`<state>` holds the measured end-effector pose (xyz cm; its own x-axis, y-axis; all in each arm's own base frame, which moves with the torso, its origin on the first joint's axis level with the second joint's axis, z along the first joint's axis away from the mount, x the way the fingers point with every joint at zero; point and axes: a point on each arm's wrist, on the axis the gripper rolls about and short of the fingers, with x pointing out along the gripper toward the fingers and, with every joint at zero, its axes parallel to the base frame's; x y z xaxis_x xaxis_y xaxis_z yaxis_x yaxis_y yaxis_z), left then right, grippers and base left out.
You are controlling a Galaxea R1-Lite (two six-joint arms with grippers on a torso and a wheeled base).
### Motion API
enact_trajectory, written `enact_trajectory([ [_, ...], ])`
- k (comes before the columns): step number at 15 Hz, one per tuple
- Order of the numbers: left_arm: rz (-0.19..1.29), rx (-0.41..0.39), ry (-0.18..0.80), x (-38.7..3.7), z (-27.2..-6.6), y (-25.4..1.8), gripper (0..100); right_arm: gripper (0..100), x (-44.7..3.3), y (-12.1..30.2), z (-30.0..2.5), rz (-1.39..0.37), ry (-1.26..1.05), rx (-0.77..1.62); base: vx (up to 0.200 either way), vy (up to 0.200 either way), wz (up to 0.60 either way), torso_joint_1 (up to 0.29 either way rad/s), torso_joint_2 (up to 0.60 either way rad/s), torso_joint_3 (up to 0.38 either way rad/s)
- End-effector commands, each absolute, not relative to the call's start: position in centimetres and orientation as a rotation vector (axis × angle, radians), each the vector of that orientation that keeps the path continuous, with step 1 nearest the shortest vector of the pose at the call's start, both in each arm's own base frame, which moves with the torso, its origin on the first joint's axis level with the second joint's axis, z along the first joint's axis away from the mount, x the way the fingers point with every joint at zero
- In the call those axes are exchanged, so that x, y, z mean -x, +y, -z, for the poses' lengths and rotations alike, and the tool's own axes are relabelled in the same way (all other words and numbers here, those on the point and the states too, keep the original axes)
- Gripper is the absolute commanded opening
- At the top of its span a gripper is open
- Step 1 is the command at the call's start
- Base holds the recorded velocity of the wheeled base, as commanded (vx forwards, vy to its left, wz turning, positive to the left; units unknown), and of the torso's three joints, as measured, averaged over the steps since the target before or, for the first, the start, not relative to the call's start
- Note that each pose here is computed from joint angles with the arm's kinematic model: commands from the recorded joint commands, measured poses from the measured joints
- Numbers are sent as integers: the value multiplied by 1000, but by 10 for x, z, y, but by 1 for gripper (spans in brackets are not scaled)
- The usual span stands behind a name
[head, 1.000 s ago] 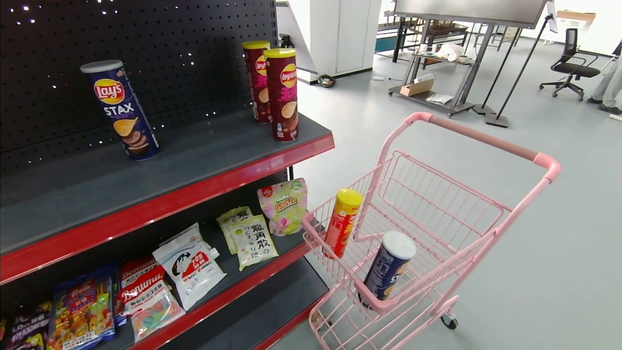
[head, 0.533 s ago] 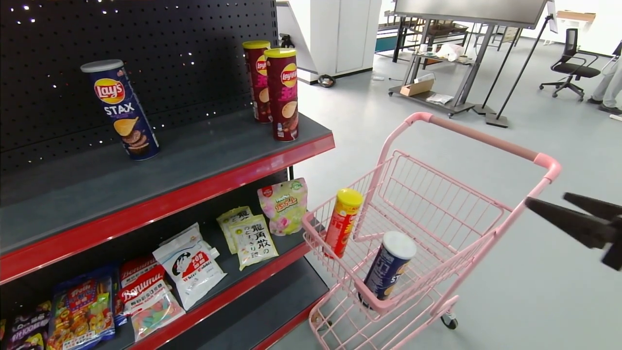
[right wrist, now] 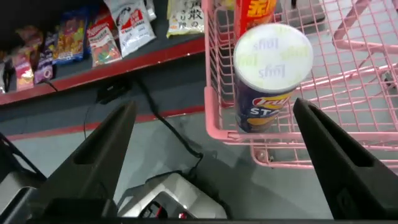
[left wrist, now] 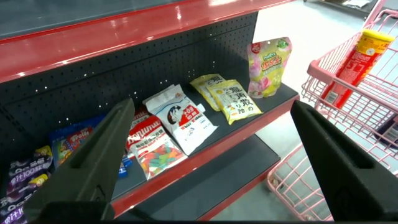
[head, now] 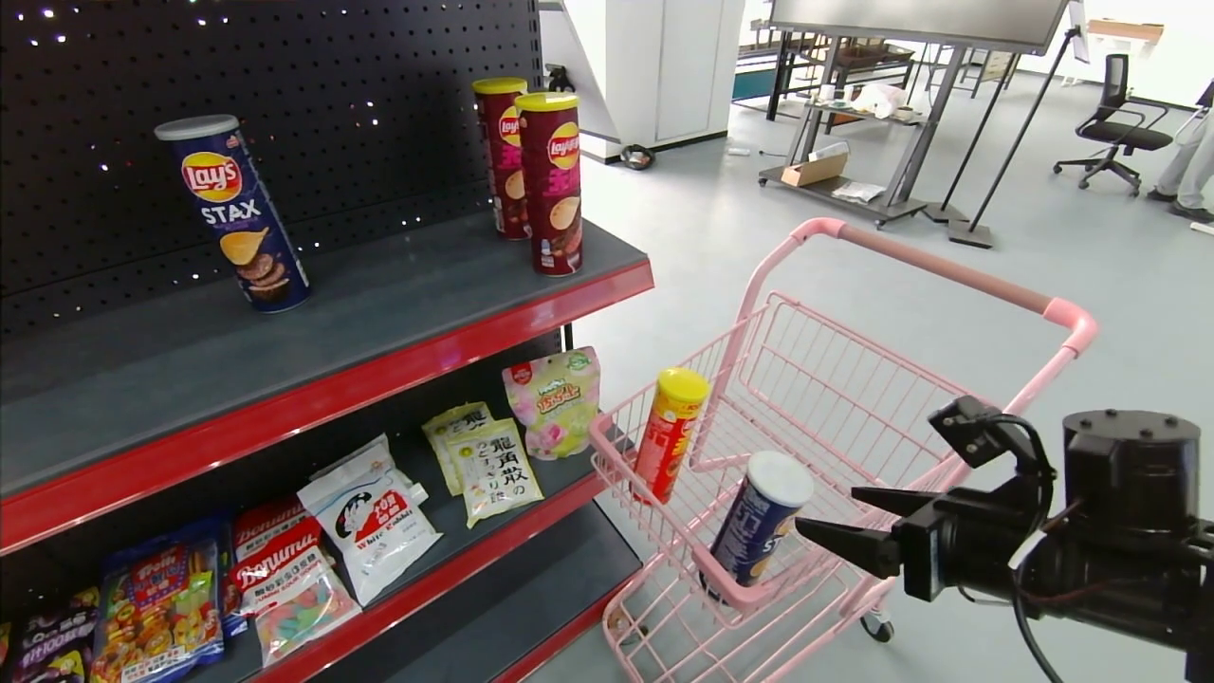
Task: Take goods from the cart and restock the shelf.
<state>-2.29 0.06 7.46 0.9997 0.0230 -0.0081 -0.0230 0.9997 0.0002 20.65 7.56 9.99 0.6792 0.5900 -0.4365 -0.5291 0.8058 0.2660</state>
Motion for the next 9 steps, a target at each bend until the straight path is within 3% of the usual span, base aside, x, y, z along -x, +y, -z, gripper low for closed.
enact_trajectory([
  [1, -23, 0, 9, 23, -75, 1, 100, 100, -218, 80, -78, -599, 616, -115, 0, 0, 0, 0, 0, 0],
  [9, -23, 0, 9, 23, -75, 1, 100, 100, -246, 86, -42, -543, 626, -101, 0, 0, 0, 0, 0, 0],
])
